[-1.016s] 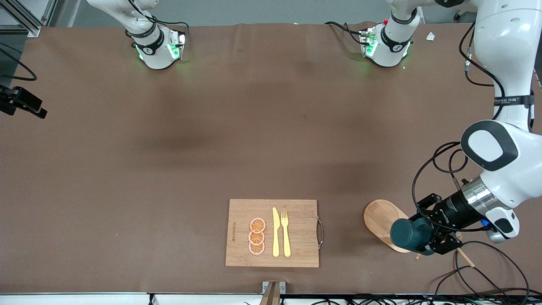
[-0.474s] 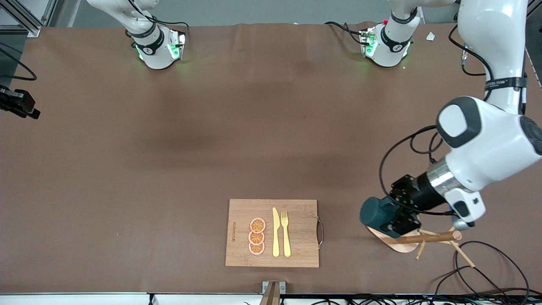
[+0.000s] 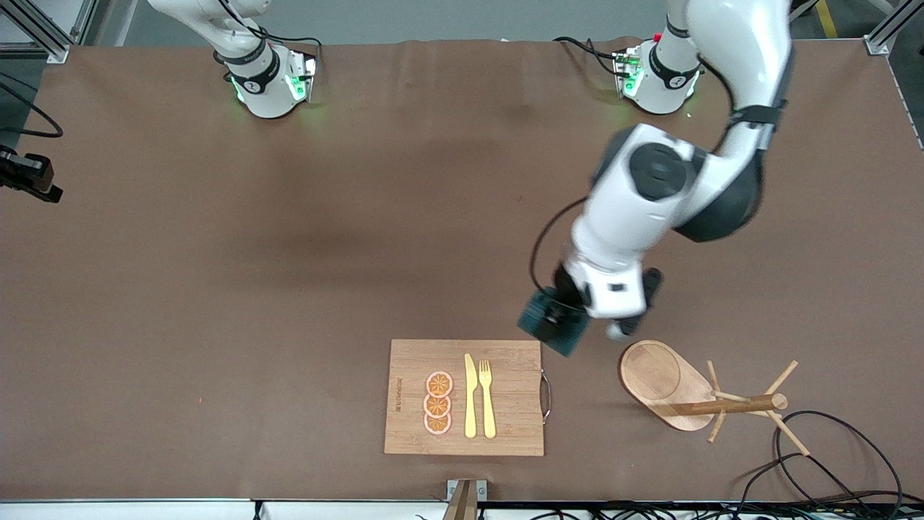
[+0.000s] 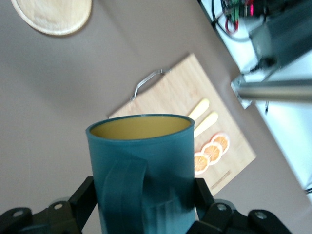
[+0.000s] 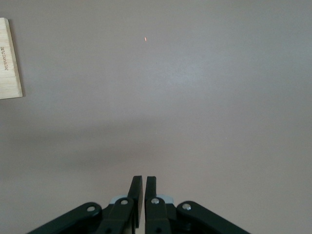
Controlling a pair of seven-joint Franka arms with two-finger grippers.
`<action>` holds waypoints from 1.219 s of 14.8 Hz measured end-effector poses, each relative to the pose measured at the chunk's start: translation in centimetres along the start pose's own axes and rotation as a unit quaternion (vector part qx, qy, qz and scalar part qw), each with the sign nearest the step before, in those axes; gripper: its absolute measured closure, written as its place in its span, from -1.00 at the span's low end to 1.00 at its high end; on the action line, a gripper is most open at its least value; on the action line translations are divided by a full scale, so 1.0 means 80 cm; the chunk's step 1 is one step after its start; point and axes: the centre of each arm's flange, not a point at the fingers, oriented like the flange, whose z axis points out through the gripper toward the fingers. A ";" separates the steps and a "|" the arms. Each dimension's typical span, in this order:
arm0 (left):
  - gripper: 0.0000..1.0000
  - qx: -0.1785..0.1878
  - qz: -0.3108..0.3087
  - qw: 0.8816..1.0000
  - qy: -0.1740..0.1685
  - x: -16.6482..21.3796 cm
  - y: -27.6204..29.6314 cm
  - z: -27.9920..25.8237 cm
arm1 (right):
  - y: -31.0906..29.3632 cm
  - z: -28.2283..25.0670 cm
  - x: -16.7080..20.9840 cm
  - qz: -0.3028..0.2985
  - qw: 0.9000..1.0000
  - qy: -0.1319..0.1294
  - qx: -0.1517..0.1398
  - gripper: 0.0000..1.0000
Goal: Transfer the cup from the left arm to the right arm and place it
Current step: 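Carry the teal mug with the left gripper to the table middle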
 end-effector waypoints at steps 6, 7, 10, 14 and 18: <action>-0.70 0.037 0.094 0.990 0.095 -0.172 -0.010 0.084 | 0.000 0.003 0.002 -0.001 1.000 -0.003 0.000 0.64; -0.70 0.038 0.104 0.988 0.112 -0.196 -0.015 0.099 | 0.000 0.003 0.002 -0.001 1.000 -0.003 0.000 0.50; -0.70 0.028 0.120 0.977 0.173 -0.263 -0.034 0.143 | 0.000 0.004 0.002 -0.001 1.000 -0.003 0.000 0.26; -0.70 0.031 0.170 0.954 0.245 -0.339 -0.072 0.197 | 0.000 0.006 0.003 -0.001 1.000 -0.005 0.000 -0.12; -0.70 0.013 0.196 0.931 0.308 -0.396 -0.106 0.234 | 0.001 0.007 0.004 0.000 1.000 -0.006 0.000 -0.67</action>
